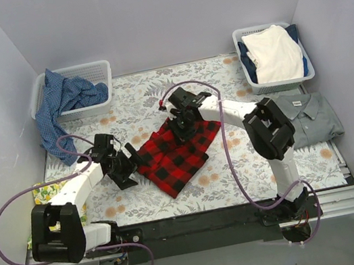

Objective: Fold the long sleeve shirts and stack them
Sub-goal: Fold the shirt

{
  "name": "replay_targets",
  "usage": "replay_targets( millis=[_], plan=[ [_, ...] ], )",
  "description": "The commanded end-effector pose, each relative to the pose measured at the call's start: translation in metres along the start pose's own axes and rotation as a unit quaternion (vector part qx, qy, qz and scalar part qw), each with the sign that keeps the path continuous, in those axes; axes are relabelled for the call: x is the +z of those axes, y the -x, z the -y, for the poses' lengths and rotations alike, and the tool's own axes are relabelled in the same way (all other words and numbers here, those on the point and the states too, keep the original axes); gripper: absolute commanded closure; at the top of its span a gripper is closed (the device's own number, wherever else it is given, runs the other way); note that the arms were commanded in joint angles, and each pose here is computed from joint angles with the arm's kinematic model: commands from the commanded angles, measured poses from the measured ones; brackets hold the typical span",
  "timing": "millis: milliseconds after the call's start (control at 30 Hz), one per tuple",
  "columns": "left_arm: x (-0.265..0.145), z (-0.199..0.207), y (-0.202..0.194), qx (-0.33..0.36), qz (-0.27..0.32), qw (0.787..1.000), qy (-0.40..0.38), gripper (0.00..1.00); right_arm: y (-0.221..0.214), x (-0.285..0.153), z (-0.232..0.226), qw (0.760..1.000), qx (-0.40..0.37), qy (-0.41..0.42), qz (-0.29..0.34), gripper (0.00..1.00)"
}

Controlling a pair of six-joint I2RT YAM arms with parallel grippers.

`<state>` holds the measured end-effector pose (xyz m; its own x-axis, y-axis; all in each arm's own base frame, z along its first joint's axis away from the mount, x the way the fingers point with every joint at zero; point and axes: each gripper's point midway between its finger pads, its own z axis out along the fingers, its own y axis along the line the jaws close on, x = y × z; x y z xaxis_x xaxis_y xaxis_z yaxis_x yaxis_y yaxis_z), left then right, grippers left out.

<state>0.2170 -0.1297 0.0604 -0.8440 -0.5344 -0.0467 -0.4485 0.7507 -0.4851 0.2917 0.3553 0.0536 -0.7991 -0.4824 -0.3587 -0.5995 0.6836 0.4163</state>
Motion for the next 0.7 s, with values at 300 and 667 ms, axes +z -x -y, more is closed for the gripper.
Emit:
replay_targets(
  millis=[300,667],
  plan=[
    [0.031,0.034,0.009,-0.006,-0.008,0.996,-0.094,0.11,0.051,-0.062,0.012,0.993,-0.003,-0.044,0.106,0.83],
    [0.039,0.019,0.026,-0.005,0.019,1.000,-0.007,0.87,0.064,-0.067,0.034,0.991,0.030,-0.046,0.118,0.81]
  ],
)
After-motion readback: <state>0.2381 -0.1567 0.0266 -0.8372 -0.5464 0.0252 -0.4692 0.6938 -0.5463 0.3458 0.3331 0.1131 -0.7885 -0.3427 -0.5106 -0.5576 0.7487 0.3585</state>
